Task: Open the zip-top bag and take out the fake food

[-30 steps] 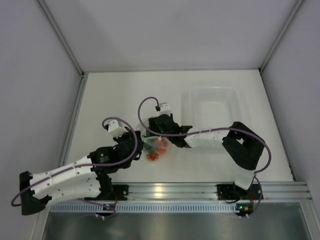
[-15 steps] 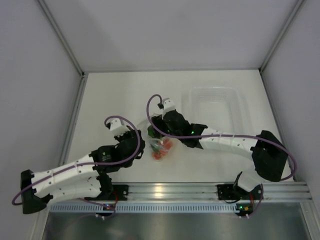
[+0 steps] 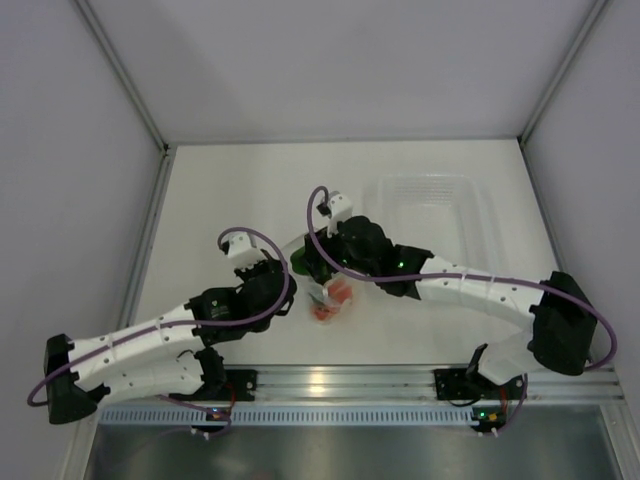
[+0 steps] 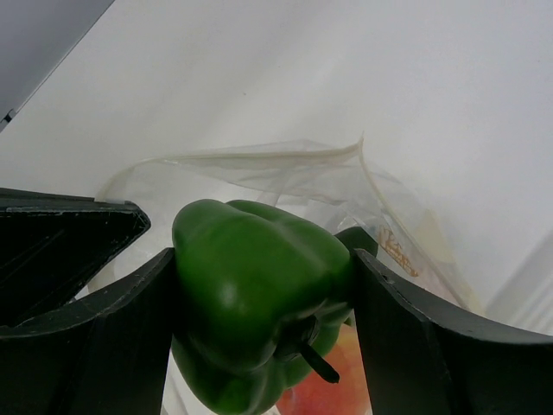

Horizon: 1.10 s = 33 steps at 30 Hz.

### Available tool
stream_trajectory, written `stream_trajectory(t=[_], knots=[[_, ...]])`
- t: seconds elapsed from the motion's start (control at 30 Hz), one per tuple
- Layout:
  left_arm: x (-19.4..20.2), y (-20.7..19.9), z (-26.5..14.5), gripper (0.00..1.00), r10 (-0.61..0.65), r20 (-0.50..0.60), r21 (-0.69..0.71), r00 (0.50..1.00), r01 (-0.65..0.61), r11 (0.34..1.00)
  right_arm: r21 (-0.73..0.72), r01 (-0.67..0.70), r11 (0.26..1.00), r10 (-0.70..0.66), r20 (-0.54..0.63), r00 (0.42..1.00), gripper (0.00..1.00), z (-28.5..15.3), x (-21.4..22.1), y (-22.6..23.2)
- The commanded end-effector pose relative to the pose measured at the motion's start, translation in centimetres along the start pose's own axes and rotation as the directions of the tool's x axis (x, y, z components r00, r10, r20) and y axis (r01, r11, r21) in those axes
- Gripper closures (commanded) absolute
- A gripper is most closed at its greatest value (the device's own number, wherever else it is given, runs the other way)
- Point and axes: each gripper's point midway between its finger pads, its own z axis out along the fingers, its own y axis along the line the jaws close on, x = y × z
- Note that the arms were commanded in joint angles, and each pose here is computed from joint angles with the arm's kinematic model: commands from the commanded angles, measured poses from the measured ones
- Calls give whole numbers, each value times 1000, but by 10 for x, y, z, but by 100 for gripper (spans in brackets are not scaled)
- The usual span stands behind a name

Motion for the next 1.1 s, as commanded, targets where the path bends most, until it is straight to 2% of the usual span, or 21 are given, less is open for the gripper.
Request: stream_trajectory(t=[0.0,0.4,0.5,0.6,0.7,0.77,0.93,1.07], knots=[[-12,-9,-3,100,1,16,13,1000,-1,1000,-70,28,997,-18,143,990,69,-20,-54,24],[-16,-9,4,100,23,17,-13,1000,-22,1000,9,30,1000,-31,239,970,71,-74,-94,5],[-19,-6,9,100,30,6,-28,1000,-29,999,53,-4,999,-13,306,952,71,-102,-111,-13],[-27,-1,11,100,31,4,-38,1000,-31,999,152,-42,988,-9,319,948,71,-116,-112,-48],[-43,8,13,100,25,2,-53,1000,-25,998,292,-102,951,10,301,954,70,-126,-102,-104],[-54,5,11,100,45,-10,-38,999,-46,998,411,-147,900,31,276,961,70,-126,-86,-153],[-81,3,12,100,156,-28,-64,987,-158,985,608,-196,769,133,148,980,65,-107,-21,-248],[-91,-7,13,100,214,-51,-47,976,-216,975,685,-208,699,237,53,970,63,-83,28,-297]])
